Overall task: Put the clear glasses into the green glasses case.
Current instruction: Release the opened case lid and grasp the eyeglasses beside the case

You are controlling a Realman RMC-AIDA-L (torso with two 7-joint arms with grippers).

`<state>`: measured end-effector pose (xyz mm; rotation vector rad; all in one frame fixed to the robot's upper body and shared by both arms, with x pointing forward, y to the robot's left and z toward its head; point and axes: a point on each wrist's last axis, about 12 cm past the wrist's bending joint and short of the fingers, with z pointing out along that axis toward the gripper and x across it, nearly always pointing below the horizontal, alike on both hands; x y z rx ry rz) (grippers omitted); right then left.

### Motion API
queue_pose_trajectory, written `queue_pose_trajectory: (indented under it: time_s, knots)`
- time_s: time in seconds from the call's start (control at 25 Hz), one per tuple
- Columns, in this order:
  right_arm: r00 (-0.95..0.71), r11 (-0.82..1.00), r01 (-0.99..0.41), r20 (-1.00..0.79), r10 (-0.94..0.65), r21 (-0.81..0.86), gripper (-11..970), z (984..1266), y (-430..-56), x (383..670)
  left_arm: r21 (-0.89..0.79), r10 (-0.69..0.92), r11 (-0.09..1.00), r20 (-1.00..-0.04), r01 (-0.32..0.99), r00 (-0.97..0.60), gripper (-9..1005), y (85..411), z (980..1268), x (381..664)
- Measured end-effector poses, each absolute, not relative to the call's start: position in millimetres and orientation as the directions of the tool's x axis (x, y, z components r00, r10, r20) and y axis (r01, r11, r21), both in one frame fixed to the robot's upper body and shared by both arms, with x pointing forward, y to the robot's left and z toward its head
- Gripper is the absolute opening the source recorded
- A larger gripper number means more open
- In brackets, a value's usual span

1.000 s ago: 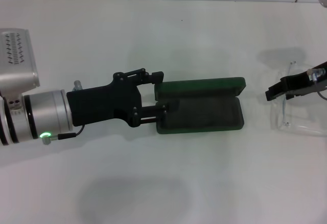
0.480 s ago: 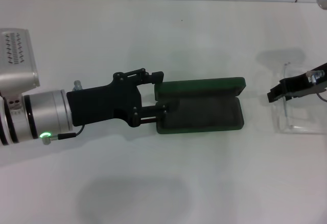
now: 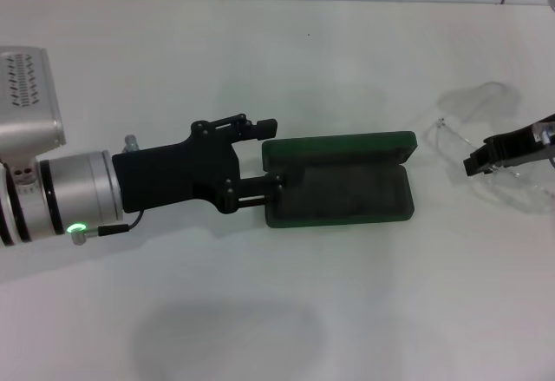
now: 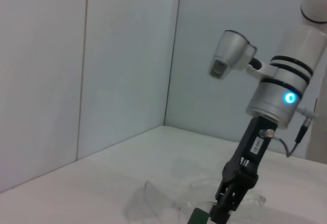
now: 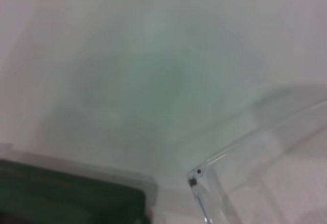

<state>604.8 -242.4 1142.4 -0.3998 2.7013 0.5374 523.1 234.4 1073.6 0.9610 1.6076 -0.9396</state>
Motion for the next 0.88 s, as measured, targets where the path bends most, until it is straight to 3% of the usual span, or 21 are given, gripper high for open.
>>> queue_pose_trajectory:
  time_s: [0.88]
  knots:
    - [-0.846, 0.830, -0.462, -0.436, -0.307, 0.313, 233, 1152.2, -251.4, 596.4, -0.165, 0.092, 0.406, -0.971, 0.899, -0.220, 764, 234.9, 1068.8, 520.4]
